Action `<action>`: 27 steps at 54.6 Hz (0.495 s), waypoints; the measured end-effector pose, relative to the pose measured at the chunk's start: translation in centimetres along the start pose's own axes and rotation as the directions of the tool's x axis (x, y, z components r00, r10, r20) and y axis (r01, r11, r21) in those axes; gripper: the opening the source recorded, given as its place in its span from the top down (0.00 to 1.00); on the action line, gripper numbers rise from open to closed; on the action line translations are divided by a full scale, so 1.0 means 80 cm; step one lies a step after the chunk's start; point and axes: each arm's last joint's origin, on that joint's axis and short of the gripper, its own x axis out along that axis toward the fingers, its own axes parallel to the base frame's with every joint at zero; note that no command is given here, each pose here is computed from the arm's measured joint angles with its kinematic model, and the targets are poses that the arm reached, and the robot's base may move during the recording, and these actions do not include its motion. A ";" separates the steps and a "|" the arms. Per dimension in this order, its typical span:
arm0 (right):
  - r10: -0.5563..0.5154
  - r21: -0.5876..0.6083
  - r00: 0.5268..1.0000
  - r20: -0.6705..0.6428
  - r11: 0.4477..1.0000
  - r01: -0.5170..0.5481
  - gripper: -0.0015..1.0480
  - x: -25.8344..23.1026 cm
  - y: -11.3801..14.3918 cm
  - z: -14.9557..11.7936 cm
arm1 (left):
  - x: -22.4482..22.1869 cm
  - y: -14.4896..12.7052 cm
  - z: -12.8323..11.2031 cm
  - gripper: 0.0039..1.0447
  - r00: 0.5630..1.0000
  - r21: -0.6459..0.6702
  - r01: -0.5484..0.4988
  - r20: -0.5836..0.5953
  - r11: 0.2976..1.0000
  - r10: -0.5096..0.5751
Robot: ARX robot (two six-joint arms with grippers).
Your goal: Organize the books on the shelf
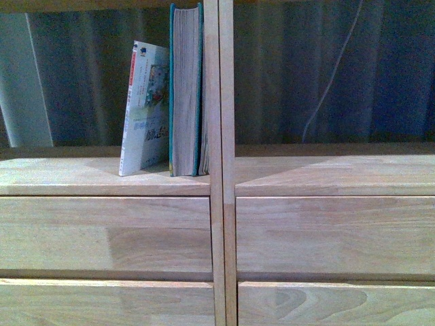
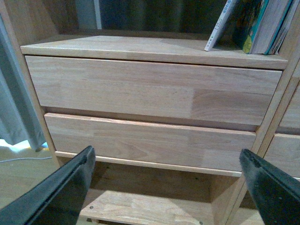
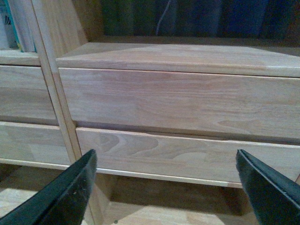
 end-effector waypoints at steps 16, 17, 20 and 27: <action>0.000 0.000 1.000 0.000 1.000 0.000 0.07 0.000 0.000 0.000 | 0.000 0.000 0.000 0.07 1.000 0.001 0.000 0.000 1.000 0.000; 0.000 0.000 1.000 0.000 1.000 0.000 0.07 0.000 0.000 0.000 | 0.000 0.000 0.000 0.07 1.000 0.001 0.000 0.000 1.000 0.000; 0.000 0.000 1.000 0.000 1.000 0.000 0.07 0.000 0.000 0.000 | 0.000 0.000 0.000 0.07 1.000 0.001 0.000 0.000 1.000 0.000; 0.000 0.000 1.000 0.000 1.000 0.000 0.07 0.000 0.000 0.000 | 0.000 0.000 0.000 0.07 1.000 0.001 0.000 0.000 1.000 0.000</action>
